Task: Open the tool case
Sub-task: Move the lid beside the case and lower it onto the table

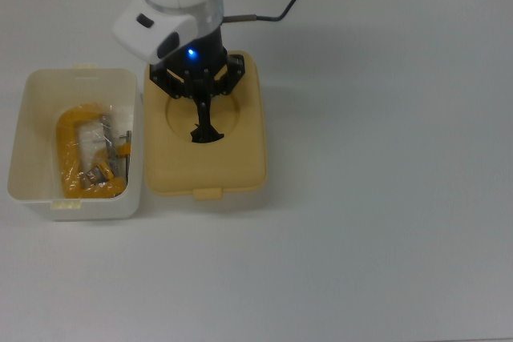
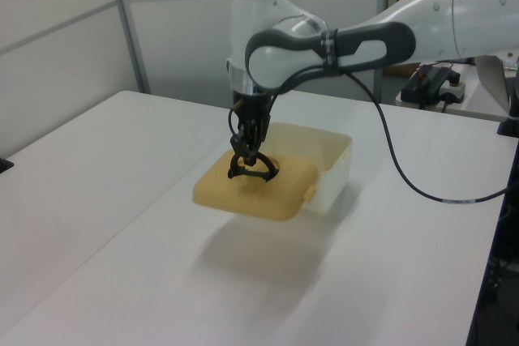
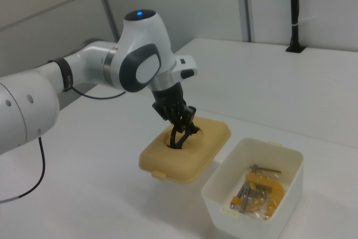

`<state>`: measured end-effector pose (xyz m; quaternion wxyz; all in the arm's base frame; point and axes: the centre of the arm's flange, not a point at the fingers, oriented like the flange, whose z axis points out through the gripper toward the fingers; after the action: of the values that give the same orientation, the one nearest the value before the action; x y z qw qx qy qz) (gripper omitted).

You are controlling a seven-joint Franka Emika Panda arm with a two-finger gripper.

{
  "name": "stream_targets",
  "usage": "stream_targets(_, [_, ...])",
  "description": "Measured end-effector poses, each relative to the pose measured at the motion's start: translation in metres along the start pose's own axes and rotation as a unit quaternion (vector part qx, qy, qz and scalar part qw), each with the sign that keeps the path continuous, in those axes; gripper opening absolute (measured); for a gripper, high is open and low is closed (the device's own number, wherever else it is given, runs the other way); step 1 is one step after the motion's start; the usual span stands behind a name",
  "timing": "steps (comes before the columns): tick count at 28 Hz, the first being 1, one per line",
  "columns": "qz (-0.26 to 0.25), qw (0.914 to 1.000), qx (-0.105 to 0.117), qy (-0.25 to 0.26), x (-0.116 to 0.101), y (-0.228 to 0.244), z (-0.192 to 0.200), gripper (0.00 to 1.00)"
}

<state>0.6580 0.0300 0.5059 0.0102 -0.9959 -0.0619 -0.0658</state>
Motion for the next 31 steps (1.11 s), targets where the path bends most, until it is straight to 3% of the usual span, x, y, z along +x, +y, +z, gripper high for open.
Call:
stream_targets(12, [-0.013,0.9997,-0.009,0.016,-0.007,-0.01,0.078,0.09])
stream_targets(18, [-0.019,0.9991,-0.003,0.038,-0.009,-0.014,0.111,0.09])
stream_targets(31, [-0.02,0.9991,0.002,0.036,-0.01,-0.015,0.128,0.1])
